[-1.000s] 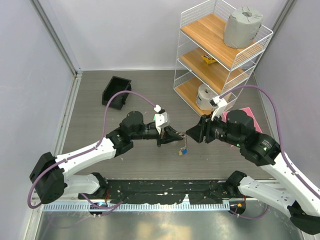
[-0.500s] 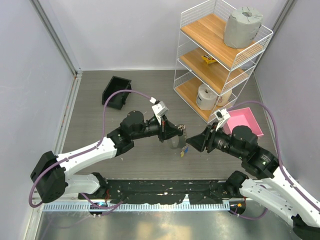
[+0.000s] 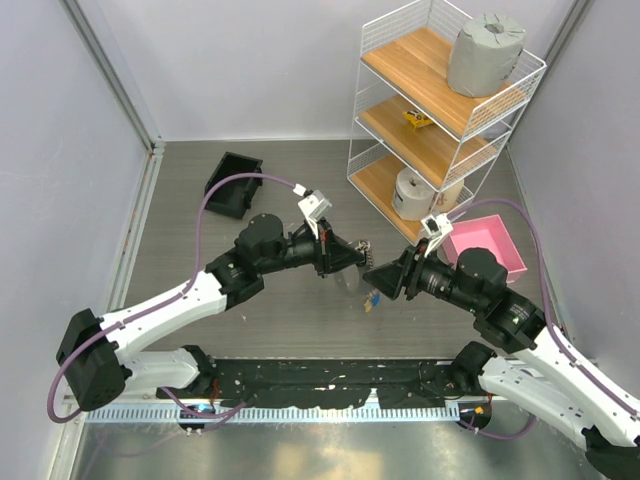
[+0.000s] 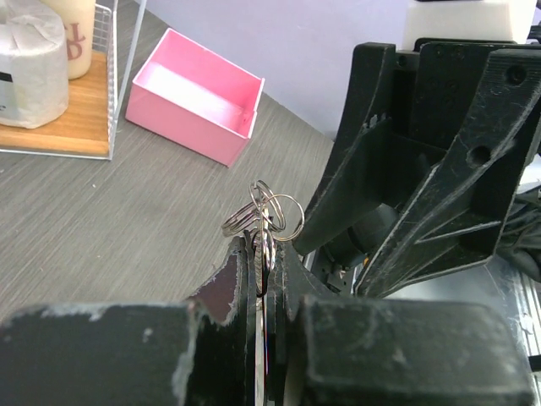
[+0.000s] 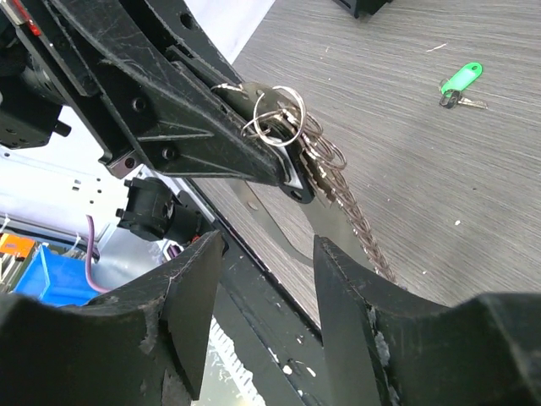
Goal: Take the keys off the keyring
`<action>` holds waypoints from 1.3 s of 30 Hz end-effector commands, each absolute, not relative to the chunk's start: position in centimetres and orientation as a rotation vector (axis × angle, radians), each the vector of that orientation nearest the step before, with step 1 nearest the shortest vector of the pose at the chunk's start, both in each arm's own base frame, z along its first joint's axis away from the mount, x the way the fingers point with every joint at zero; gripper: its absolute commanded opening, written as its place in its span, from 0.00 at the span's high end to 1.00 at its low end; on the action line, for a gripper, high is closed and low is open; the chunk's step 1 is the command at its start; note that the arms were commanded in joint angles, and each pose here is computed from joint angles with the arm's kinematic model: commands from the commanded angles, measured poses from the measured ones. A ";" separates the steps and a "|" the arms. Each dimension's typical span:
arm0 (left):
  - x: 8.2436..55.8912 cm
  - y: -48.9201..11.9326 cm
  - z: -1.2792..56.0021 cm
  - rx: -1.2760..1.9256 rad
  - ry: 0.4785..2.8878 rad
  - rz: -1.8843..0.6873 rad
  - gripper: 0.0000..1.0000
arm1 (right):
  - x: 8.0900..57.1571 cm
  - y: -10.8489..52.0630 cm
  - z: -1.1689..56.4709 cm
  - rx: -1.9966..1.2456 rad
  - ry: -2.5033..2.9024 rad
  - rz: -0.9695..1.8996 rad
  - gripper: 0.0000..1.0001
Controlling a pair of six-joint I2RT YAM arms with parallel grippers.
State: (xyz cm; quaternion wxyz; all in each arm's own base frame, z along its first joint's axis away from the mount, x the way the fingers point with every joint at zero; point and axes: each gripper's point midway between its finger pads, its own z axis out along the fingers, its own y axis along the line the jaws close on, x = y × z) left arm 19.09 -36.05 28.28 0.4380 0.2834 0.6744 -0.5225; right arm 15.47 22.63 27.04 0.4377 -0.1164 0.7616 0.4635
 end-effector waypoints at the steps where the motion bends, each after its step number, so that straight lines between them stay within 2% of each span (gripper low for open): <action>1: 18.1 -36.2 31.8 0.706 1.599 -1.375 1.00 | 15.7 23.4 28.9 -0.337 1.814 1.178 0.45; 5: 17.7 -36.2 31.9 0.715 1.601 -1.402 1.00 | 15.7 23.3 29.2 -0.340 1.801 1.172 0.42; 14: 16.4 -36.3 32.3 0.788 1.542 -1.453 1.00 | 15.9 22.3 30.2 -0.309 1.779 1.132 0.42; 23: 14.2 -36.2 32.1 0.944 1.441 -1.497 1.00 | 15.8 20.8 32.4 -0.302 1.766 1.059 0.43; 28: 13.3 -35.9 31.8 1.024 1.368 -1.489 1.00 | 15.3 21.7 33.4 -0.329 1.768 1.118 0.49; 39: 12.8 -35.5 32.4 1.067 1.278 -1.463 1.00 | 14.3 23.6 33.2 -0.401 1.824 1.224 0.51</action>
